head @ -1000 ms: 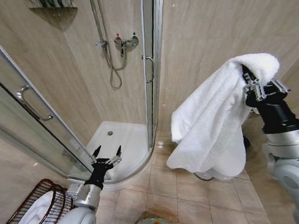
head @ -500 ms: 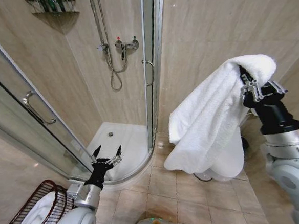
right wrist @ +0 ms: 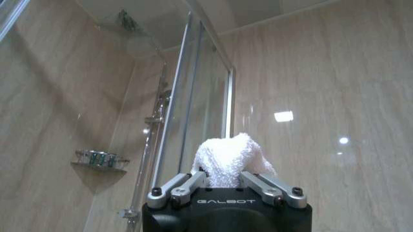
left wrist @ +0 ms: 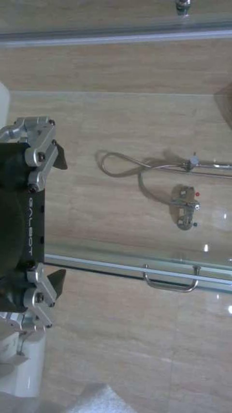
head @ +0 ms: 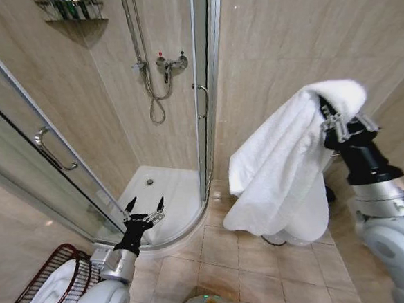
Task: Discard the used towel into the hamper.
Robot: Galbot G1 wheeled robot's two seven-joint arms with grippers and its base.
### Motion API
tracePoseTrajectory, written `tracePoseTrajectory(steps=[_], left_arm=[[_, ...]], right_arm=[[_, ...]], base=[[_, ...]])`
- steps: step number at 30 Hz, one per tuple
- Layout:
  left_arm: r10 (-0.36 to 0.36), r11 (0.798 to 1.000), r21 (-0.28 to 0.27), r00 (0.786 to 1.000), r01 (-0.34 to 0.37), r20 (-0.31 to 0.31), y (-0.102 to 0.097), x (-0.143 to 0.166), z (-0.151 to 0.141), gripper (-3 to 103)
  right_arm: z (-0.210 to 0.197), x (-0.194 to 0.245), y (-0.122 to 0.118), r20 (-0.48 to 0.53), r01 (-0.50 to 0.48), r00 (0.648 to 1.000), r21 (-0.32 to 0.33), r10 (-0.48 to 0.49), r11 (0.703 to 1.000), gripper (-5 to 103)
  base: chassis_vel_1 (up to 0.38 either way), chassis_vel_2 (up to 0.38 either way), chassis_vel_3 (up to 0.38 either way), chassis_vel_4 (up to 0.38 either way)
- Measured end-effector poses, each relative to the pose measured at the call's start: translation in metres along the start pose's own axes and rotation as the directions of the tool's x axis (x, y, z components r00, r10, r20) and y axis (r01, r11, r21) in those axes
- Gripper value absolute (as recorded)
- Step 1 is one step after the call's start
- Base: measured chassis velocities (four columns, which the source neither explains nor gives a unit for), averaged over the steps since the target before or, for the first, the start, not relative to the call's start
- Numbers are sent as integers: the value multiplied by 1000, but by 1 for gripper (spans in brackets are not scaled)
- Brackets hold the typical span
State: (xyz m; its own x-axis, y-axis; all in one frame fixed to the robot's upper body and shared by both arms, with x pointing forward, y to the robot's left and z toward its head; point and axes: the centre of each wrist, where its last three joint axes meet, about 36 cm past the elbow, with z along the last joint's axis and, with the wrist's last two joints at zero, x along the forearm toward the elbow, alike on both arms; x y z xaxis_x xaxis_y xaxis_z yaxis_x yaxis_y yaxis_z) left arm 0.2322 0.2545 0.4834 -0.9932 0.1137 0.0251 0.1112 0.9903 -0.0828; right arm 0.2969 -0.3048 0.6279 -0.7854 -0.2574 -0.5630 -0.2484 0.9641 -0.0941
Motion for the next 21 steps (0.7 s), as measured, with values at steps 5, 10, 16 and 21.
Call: tracePoseTrajectory(steps=[5, 10, 16, 21], left_arm=[[0, 1000, 0, 1000, 0, 0, 0, 0, 0, 100], [0, 1000, 0, 1000, 0, 0, 0, 0, 0, 100], [0, 1000, 0, 1000, 0, 0, 0, 0, 0, 100], [0, 1000, 0, 1000, 0, 0, 0, 0, 0, 100]], right_arm=[[0, -3, 2, 1, 12, 1000, 6, -12, 1000, 10], [-3, -6, 1, 10, 14, 1000, 6, -14, 1000, 10], [-3, -8, 2, 7, 23, 1000, -4, -23, 1000, 10], [-4, -7, 0, 9, 17, 1000, -2, -17, 1000, 10]], base=[[0, 0, 0, 0], [8, 13, 20, 12], [43, 50, 65, 53], [74, 74, 81, 83]])
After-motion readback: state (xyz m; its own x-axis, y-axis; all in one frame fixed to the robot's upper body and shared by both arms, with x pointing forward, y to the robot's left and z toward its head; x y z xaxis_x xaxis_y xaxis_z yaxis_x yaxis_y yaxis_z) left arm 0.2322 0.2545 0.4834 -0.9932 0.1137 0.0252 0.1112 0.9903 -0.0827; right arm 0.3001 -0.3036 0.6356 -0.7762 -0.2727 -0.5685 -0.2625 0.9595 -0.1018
